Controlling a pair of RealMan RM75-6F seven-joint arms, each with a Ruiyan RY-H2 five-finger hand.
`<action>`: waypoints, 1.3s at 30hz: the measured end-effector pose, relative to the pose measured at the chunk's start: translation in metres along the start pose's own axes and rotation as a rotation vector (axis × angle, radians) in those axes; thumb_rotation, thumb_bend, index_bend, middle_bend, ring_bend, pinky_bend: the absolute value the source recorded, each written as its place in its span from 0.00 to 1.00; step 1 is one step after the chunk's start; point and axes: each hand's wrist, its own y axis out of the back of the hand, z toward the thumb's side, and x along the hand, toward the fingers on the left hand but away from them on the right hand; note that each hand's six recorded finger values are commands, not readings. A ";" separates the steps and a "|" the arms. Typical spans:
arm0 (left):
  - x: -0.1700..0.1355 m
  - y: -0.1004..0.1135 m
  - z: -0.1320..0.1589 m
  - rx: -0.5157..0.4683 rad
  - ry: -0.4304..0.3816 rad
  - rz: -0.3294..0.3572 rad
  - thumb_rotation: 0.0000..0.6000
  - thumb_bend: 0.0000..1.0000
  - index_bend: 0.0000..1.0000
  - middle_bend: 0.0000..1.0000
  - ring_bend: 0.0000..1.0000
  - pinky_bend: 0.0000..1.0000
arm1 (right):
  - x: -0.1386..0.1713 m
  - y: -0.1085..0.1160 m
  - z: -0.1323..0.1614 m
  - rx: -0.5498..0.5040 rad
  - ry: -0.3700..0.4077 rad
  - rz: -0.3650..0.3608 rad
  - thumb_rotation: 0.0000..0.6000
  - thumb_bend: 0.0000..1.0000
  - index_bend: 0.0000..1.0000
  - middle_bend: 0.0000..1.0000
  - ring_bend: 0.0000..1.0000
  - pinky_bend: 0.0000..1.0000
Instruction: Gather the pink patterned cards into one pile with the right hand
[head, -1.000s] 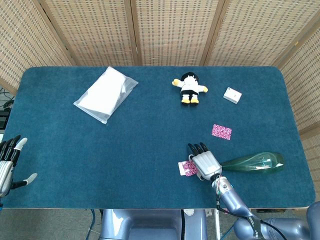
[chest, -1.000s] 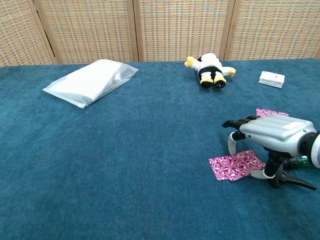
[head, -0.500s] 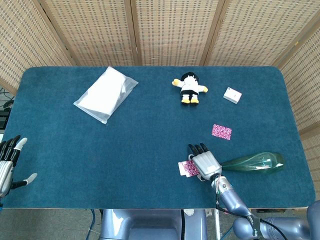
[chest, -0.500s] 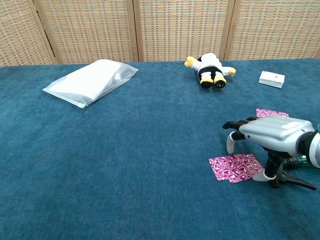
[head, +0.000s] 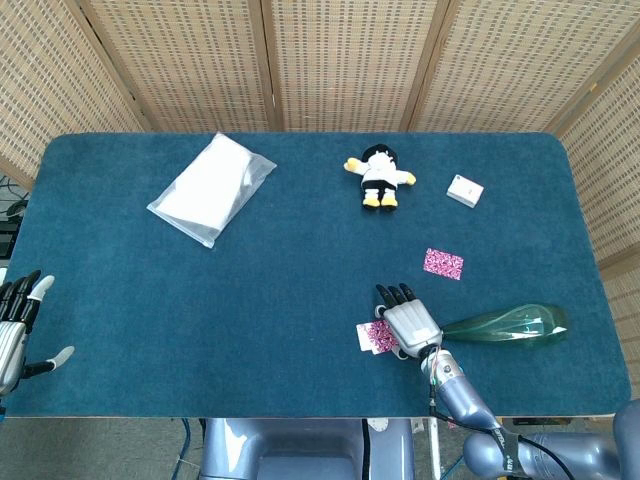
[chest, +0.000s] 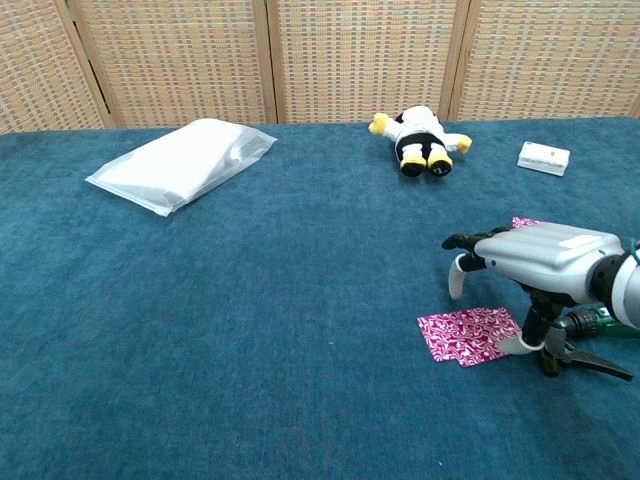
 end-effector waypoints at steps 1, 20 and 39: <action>0.000 0.000 0.000 0.000 0.000 0.000 1.00 0.00 0.00 0.00 0.00 0.00 | -0.001 0.003 0.000 -0.010 -0.001 -0.010 1.00 0.26 0.28 0.00 0.00 0.00; 0.001 0.000 0.000 0.000 0.003 -0.004 1.00 0.00 0.00 0.00 0.00 0.00 | -0.038 0.057 -0.103 -0.280 -0.378 -0.146 1.00 0.26 0.28 0.00 0.00 0.00; 0.002 0.000 0.000 -0.018 -0.004 -0.009 1.00 0.00 0.00 0.00 0.00 0.00 | -0.080 0.034 -0.134 -0.345 -0.561 -0.112 1.00 0.26 0.28 0.00 0.00 0.00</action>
